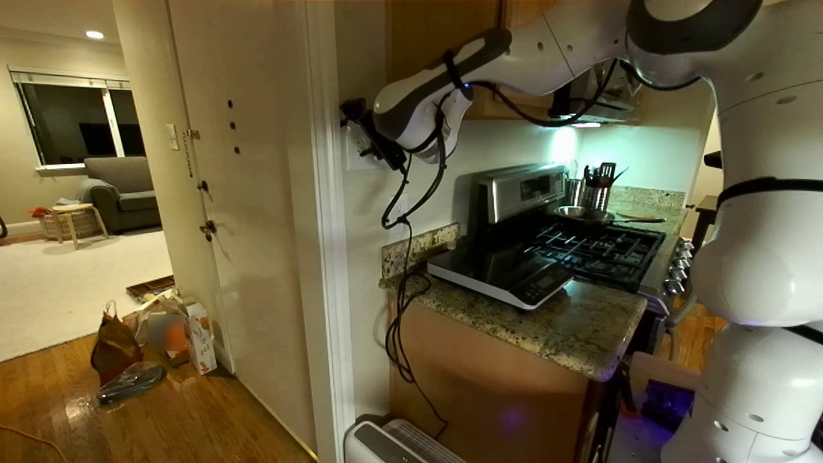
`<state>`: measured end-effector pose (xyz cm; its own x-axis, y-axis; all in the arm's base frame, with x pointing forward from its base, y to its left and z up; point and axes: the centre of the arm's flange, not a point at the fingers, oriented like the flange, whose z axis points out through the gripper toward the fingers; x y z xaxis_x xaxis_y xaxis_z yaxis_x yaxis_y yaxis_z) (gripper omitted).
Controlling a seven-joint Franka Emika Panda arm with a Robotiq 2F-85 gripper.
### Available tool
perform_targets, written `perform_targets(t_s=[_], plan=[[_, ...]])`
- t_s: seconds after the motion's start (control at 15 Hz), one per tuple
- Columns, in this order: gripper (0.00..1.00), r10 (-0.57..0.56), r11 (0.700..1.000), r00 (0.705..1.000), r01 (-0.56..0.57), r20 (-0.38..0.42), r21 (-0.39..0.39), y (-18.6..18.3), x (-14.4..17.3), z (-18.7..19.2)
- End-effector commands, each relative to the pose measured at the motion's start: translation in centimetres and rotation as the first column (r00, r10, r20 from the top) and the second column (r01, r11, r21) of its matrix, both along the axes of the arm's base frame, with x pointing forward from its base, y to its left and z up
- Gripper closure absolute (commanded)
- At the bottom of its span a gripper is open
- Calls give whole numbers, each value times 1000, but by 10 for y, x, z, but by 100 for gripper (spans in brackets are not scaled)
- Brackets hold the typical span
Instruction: Turn on the left light switch
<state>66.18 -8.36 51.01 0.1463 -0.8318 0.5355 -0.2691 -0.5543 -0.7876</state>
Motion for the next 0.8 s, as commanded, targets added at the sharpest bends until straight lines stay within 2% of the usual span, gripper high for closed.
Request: perform_targets(t_s=[0.0, 0.33, 0.6, 0.73], plan=[[0, 17, 1000, 997, -16, 70, -3, -17, -9, -2], [0, 53, 998, 993, -54, 105, 10, -14, -12, 9], [0, 92, 994, 986, -98, 137, 42, -4, -28, 24], [0, 102, 992, 991, -108, 81, 66, 2, -41, 24]])
